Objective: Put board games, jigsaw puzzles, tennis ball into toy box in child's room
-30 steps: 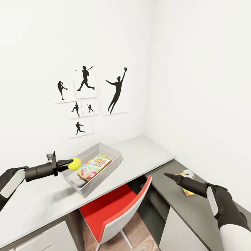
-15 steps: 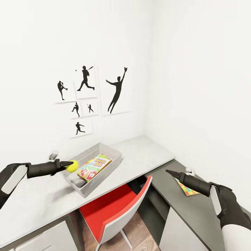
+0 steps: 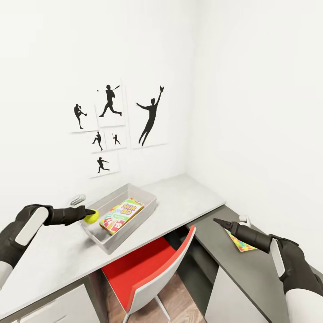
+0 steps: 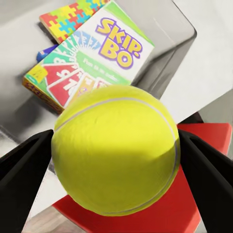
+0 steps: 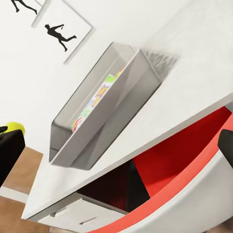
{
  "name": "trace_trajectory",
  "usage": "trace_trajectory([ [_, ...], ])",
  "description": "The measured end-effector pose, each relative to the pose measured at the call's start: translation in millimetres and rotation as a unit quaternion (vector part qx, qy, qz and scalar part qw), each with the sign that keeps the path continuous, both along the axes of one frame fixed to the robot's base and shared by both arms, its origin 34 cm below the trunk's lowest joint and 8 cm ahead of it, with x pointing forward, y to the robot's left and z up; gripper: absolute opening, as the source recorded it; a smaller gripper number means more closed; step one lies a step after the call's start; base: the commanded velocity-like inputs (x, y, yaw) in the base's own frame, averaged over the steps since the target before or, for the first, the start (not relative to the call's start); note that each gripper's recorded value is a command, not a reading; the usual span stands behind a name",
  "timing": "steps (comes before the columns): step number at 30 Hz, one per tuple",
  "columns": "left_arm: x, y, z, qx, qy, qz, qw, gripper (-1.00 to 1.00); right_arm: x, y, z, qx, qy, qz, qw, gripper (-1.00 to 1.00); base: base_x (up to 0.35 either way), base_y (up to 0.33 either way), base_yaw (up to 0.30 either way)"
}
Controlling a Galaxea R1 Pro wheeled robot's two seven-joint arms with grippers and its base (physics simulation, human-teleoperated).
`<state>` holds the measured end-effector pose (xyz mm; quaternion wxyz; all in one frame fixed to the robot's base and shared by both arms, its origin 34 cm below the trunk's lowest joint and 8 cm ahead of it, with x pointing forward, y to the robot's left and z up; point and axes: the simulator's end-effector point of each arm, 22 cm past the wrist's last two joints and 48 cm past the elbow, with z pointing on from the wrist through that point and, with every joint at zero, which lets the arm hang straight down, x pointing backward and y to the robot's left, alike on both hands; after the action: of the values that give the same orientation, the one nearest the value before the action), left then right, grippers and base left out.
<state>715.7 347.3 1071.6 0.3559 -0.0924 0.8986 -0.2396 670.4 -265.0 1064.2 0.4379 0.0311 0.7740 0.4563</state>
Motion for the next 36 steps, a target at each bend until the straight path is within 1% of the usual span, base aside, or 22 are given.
trace_trajectory([
  [2,3.4,-8.9,5.9,0.008,-0.008,-0.002,0.9999,-1.00,0.0,0.1,0.1,0.000,0.000,0.000,1.0000,1.00,0.000,0.000,0.000],
  [5,7.8,-20.0,22.0,0.015,-0.028,-0.010,0.9994,-1.00,-0.2,0.2,0.0,0.000,-0.001,0.001,1.0000,1.00,0.000,0.000,0.000],
  [7,9.4,-23.9,28.4,0.020,-0.037,-0.013,0.9990,-1.00,-0.2,0.2,0.0,0.000,-0.001,0.001,1.0000,1.00,0.000,0.000,0.000],
  [9,12.8,-25.1,32.2,0.032,-0.042,-0.012,0.9985,-1.00,-0.2,0.1,0.1,0.000,-0.001,0.001,1.0000,1.00,0.000,0.000,0.000],
  [12,23.3,-15.7,43.6,0.074,-0.053,-0.002,0.9959,-1.00,-0.2,-0.4,0.2,-0.001,-0.001,0.001,1.0000,1.00,0.000,0.000,0.000],
  [15,27.6,-17.6,44.0,0.098,-0.055,-0.001,0.9936,-1.00,-0.2,-0.6,0.1,-0.001,-0.001,0.000,1.0000,1.00,0.000,0.000,0.000],
  [18,36.5,-15.4,49.4,0.143,-0.062,0.002,0.9878,-1.00,-0.3,-0.2,-0.1,-0.001,-0.001,0.001,1.0000,1.00,0.000,0.000,0.000],
  [21,45.6,-22.4,56.2,0.174,-0.069,0.002,0.9824,-1.00,-0.3,-0.4,0.1,0.000,-0.001,0.001,1.0000,1.00,0.000,0.000,0.000],
  [24,51.1,-34.3,59.4,0.191,-0.074,-0.002,0.9787,-1.00,-0.4,-0.3,0.1,0.000,-0.001,0.001,1.0000,1.00,0.000,0.000,0.000],
  [28,55.0,-42.0,57.5,0.201,-0.072,-0.004,0.9769,-1.00,-0.3,-1.2,0.4,-0.001,-0.001,0.001,1.0000,1.00,0.000,0.000,0.000],
  [33,57.6,-36.3,39.3,0.210,-0.044,0.000,0.9768,-1.00,-0.4,-3.3,0.3,-0.003,-0.001,0.000,1.0000,1.00,0.000,0.000,0.000],
  [34,57.3,-31.1,33.4,0.218,-0.035,0.002,0.9754,-1.00,-0.3,-3.6,0.2,-0.003,-0.001,-0.001,1.0000,1.00,0.000,0.000,0.000],
  [36,55.3,-20.5,25.0,0.243,-0.021,0.005,0.9698,-1.00,-0.4,-3.5,-0.1,-0.003,-0.001,-0.001,1.0000,1.00,0.000,0.000,0.000],
])
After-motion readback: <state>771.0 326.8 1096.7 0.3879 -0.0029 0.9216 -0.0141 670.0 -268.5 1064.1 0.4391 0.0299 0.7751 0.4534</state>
